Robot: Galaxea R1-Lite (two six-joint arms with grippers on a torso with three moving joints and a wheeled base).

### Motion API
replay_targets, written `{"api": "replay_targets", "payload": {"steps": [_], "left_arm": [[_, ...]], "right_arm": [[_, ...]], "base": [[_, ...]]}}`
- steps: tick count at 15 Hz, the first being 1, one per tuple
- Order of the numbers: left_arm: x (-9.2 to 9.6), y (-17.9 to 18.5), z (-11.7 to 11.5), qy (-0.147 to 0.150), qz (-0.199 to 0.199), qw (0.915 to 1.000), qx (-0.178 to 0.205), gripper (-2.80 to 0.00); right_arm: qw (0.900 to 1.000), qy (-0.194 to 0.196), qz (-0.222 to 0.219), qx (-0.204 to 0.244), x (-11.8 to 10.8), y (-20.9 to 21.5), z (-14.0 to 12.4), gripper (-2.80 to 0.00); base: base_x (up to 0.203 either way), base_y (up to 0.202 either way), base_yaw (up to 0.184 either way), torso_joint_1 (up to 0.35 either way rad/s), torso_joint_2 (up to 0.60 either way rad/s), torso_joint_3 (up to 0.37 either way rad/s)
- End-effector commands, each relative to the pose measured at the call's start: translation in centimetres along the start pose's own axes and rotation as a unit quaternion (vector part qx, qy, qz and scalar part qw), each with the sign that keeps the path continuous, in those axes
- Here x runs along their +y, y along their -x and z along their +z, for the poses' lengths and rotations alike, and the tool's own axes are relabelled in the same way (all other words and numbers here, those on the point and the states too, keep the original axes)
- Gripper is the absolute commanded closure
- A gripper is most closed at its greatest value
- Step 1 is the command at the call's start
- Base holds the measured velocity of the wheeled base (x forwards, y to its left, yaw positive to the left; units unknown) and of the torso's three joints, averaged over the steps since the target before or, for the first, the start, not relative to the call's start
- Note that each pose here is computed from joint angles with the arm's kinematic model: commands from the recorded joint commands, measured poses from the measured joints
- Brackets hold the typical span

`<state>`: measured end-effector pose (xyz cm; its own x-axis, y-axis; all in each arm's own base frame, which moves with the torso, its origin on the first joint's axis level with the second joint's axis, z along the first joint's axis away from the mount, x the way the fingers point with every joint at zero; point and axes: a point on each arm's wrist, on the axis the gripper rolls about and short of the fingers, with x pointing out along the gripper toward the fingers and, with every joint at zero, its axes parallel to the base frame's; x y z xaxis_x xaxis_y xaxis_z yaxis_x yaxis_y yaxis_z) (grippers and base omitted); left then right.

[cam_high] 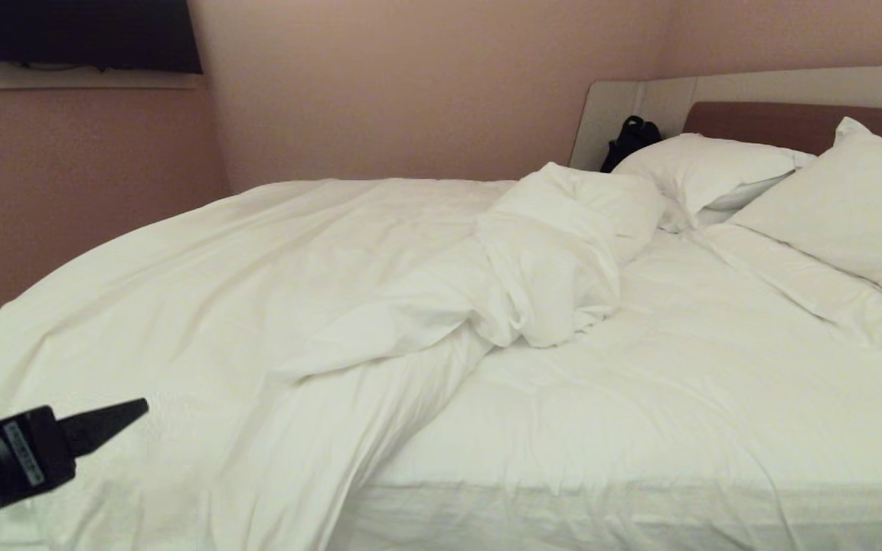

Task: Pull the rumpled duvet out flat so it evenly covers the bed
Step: Flatten the corners of the folded blanket

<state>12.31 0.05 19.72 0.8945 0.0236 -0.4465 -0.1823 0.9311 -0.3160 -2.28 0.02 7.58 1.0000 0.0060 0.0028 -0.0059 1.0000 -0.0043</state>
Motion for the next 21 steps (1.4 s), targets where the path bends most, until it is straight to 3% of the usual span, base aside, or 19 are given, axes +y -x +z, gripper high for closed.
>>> {"api": "replay_targets", "payload": {"steps": [1,4,7,12,17,21], "left_arm": [[1.2,-2.9,0.9,0.023,0.065,0.9976,-0.003,0.00],[4.1,-5.6,3.3,0.062,0.141,0.9874,-0.038,0.00],[7.6,-7.8,6.2,0.083,0.200,0.9740,-0.066,0.00],[14.5,-10.5,10.9,0.121,0.204,0.9677,-0.086,0.00],[24.0,-14.2,11.5,0.101,0.238,0.9647,-0.049,0.00],[29.6,-15.7,10.8,0.069,0.228,0.9709,-0.026,0.00]], "right_arm": [[1.000,0.000,0.000,0.000,0.0,0.0,0.0,0.00],[1.000,0.000,0.000,0.000,0.0,0.0,0.0,0.00],[1.000,0.000,0.000,0.000,0.0,0.0,0.0,0.00],[1.000,0.000,0.001,-0.001,0.0,0.0,0.0,0.00],[1.000,0.000,0.000,0.000,0.0,0.0,0.0,0.00],[1.000,0.000,0.000,0.000,0.0,0.0,0.0,0.00]], "base": [[0.000,0.000,0.000,0.000,0.00,0.000],[0.000,0.000,0.000,0.000,0.00,0.000],[0.000,0.000,0.000,0.000,0.00,0.000],[0.000,0.000,0.000,0.000,0.00,0.000],[0.000,0.000,0.000,0.000,0.00,0.000],[0.000,0.000,0.000,0.000,0.00,0.000]]}}
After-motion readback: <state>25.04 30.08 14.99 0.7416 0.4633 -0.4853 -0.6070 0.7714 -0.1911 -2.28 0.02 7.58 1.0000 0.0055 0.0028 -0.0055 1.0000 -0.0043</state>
